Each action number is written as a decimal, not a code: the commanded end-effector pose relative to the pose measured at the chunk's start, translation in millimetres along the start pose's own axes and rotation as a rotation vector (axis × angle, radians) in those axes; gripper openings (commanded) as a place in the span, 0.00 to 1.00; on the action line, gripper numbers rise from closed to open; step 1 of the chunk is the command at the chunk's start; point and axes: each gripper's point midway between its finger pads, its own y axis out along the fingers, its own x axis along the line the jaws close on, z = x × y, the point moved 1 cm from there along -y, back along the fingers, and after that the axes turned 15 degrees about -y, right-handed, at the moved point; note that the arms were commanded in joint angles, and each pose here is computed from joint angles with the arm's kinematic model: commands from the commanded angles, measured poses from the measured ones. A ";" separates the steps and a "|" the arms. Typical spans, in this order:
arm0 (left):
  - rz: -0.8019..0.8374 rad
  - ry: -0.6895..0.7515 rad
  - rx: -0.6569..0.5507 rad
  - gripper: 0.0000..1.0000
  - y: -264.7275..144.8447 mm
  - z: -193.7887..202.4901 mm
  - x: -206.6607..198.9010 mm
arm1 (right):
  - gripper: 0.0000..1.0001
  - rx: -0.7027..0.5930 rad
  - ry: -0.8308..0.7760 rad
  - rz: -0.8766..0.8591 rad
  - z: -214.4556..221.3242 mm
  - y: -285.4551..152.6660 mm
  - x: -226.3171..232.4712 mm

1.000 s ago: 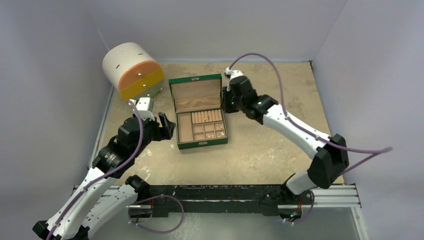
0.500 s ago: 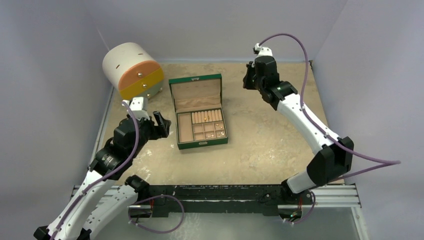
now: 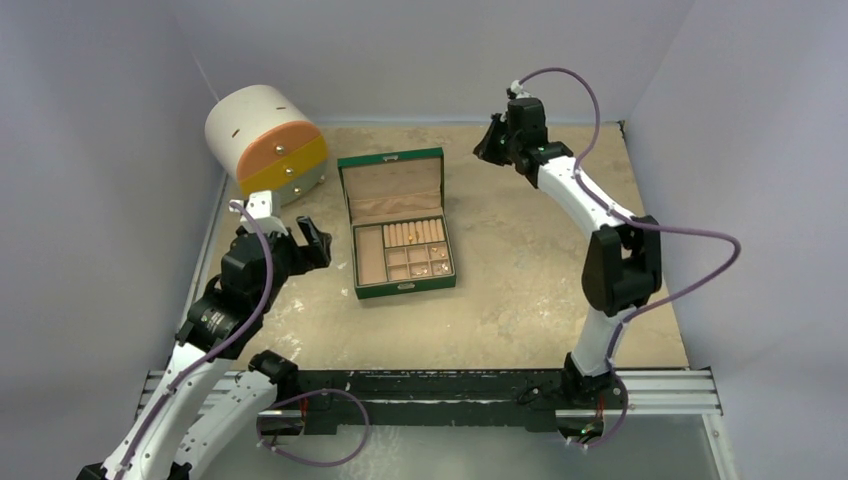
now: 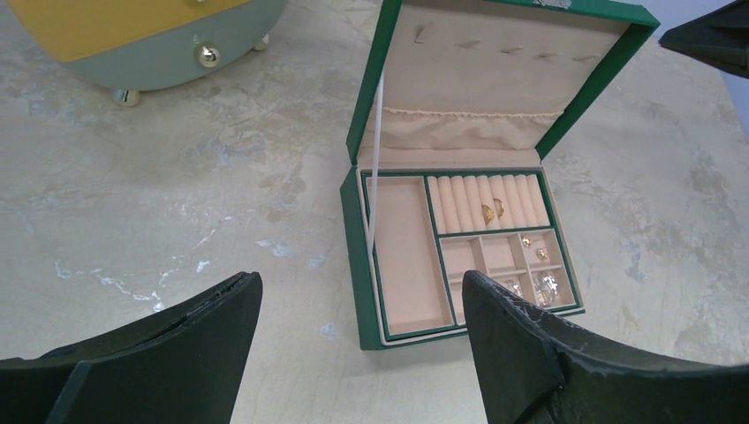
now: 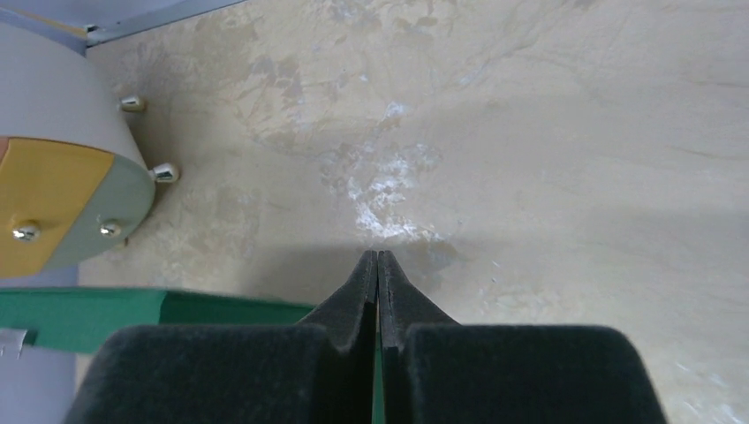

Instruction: Organize the mixed jewelry

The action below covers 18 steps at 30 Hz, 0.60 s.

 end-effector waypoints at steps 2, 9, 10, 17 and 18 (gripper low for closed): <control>0.001 -0.022 -0.057 0.84 -1.4 -15.3 -1.9 | 0.00 -0.016 0.117 -0.225 -20.2 26.1 31.6; -0.008 -0.025 -0.060 0.84 -0.7 -16.1 0.4 | 0.00 0.039 0.177 -0.440 -8.9 49.9 62.0; -0.009 -0.025 -0.058 0.84 -0.3 -15.9 0.5 | 0.00 0.049 0.188 -0.468 -6.7 51.2 65.9; -0.010 -0.026 -0.057 0.84 0.0 -15.9 0.9 | 0.00 0.071 0.226 -0.616 -0.1 54.0 84.1; -0.009 -0.025 -0.056 0.84 0.2 -15.8 0.7 | 0.00 0.078 0.230 -0.638 1.8 51.7 86.3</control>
